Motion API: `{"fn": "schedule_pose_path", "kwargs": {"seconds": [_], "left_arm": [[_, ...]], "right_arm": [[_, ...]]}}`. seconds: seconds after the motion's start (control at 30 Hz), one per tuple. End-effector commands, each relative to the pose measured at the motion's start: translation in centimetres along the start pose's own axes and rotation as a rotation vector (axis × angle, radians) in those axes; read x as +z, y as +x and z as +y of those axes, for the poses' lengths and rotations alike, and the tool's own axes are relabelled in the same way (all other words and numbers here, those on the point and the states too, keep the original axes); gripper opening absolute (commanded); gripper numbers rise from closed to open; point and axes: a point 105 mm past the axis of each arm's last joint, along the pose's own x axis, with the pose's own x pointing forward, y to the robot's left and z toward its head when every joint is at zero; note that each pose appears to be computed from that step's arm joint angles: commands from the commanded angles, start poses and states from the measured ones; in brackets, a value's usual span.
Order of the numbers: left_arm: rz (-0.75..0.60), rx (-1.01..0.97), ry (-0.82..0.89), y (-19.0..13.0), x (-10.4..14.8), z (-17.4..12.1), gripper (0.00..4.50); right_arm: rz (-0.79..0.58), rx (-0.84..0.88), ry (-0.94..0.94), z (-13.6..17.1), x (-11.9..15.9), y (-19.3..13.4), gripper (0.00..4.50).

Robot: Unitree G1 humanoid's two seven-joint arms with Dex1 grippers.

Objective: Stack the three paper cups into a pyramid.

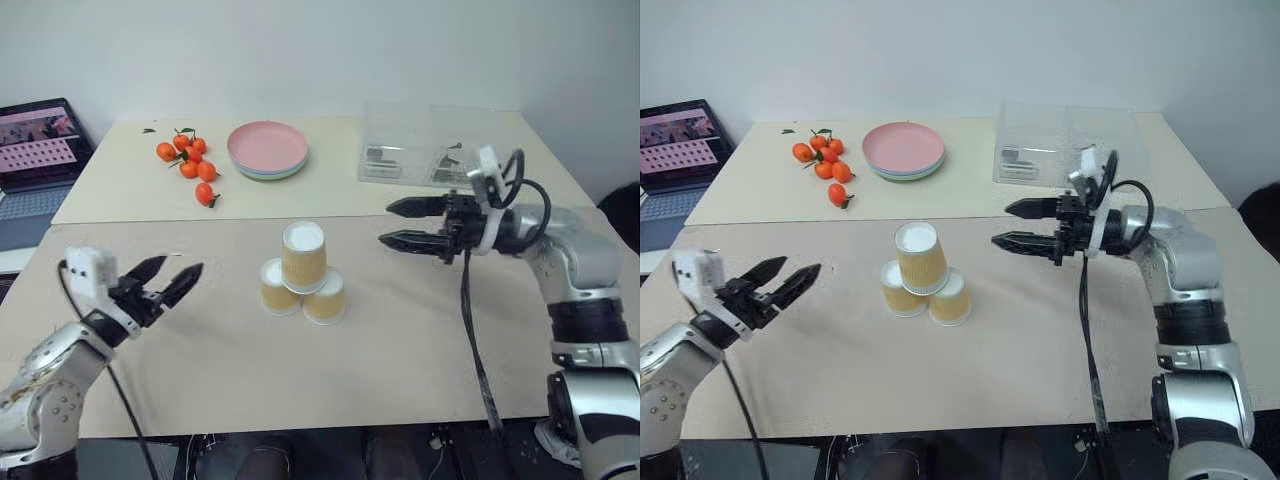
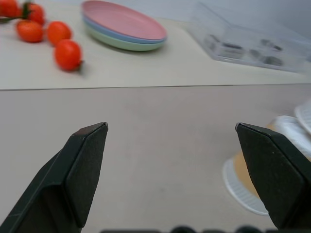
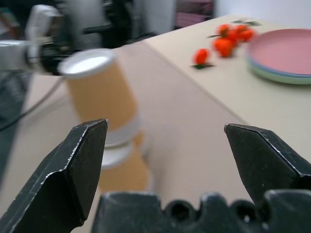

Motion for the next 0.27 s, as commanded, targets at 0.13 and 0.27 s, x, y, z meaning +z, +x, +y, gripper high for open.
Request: {"fn": "schedule_pose_path", "kwargs": {"seconds": [0.13, 0.27], "left_arm": [[-0.053, 0.150, 0.028, -0.6, 0.0, 1.5, 4.50], [-0.066, 0.222, 0.006, -0.1, -0.8, 2.3, 4.50]], "right_arm": [[-0.113, -0.502, -0.025, -4.3, -0.6, -4.4, 4.49], [-0.061, -0.727, -0.012, -5.2, -3.6, -5.8, 4.49]]}}
